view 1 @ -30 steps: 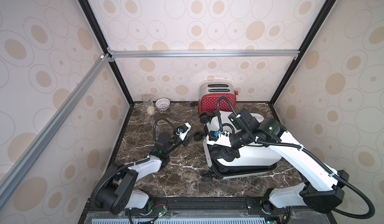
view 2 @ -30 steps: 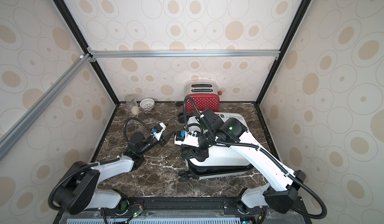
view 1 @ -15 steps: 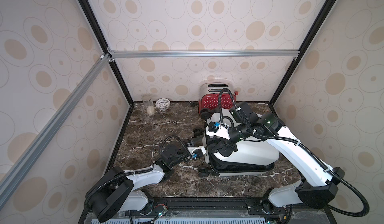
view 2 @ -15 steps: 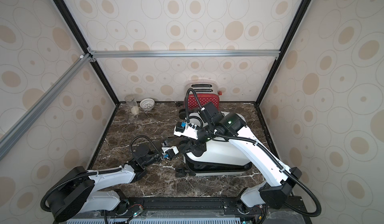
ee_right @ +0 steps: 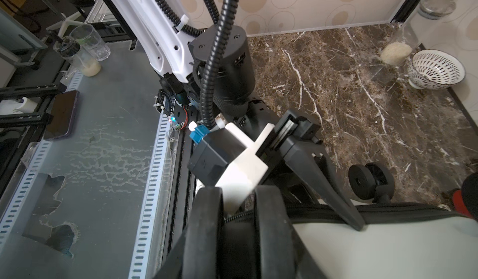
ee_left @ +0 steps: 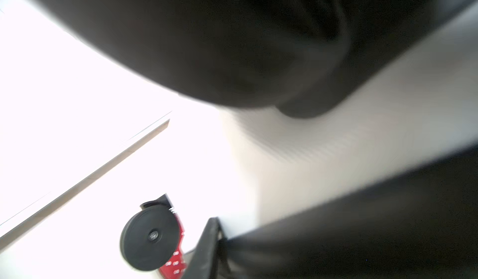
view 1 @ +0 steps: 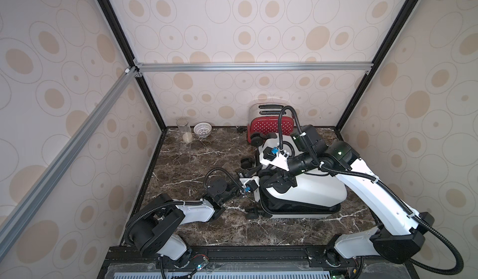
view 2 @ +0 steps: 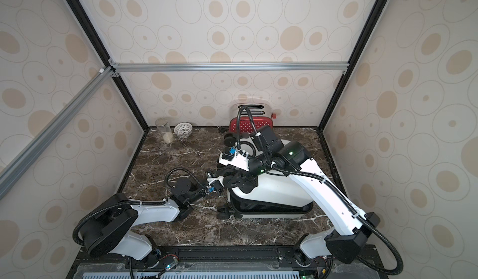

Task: Open the suitcase zippers
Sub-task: Open the suitcase at the center of the board.

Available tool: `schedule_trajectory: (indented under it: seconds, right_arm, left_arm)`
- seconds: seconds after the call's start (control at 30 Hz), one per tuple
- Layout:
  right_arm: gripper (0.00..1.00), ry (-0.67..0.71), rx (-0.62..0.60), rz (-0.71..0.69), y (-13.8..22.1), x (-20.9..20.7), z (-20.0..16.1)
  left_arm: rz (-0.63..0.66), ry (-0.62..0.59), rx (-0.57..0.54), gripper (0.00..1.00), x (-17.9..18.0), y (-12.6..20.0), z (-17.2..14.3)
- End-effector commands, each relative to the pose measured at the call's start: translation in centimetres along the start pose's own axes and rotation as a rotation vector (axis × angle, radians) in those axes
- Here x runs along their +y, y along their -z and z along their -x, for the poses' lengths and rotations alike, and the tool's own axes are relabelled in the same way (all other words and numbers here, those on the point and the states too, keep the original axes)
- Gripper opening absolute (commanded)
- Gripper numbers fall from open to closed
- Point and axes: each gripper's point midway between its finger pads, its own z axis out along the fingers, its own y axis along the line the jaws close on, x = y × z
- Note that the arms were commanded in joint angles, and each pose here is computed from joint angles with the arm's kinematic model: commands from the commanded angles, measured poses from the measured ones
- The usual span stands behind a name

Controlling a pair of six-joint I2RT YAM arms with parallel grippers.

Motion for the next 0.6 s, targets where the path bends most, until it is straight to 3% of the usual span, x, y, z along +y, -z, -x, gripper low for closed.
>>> schedule_trajectory:
  seconds: [0.0, 0.07, 0.1, 0.2, 0.27, 0.4, 0.57]
  right_arm:
    - [0.02, 0.028, -0.228, 0.168, 1.3, 3.6, 4.2]
    - [0.03, 0.011, -0.26, 0.131, 2.1, 3.2, 4.2]
    - [0.09, 0.0, -0.277, 0.109, 2.4, 2.9, 4.2]
    - [0.42, -0.003, -0.283, -0.005, 3.6, 2.0, 3.9]
    - [0.53, -0.011, -0.271, -0.13, 4.6, 1.0, 3.5]
    - [0.68, -0.024, -0.264, -0.352, 7.8, 0.2, 2.4]
    - [0.72, -0.009, -0.343, -0.539, 11.4, 0.6, 1.6]
  left_arm:
    - [0.125, 0.097, -0.171, 0.0, 4.0, -0.9, 5.6]
    - [0.136, 0.12, -0.152, 0.0, 4.5, -1.0, 5.6]
    - [0.138, 0.134, -0.13, 0.0, 4.7, -1.2, 5.4]
    - [0.189, 0.208, -0.033, 0.0, 6.0, -1.8, 3.9]
    - [0.216, 0.247, 0.051, 0.0, 7.0, -2.4, 3.0]
    - [0.265, 0.363, 0.29, 0.0, 9.6, -3.7, 1.2]
    - [0.276, 0.484, 0.486, 0.0, 11.9, -3.4, -0.5]
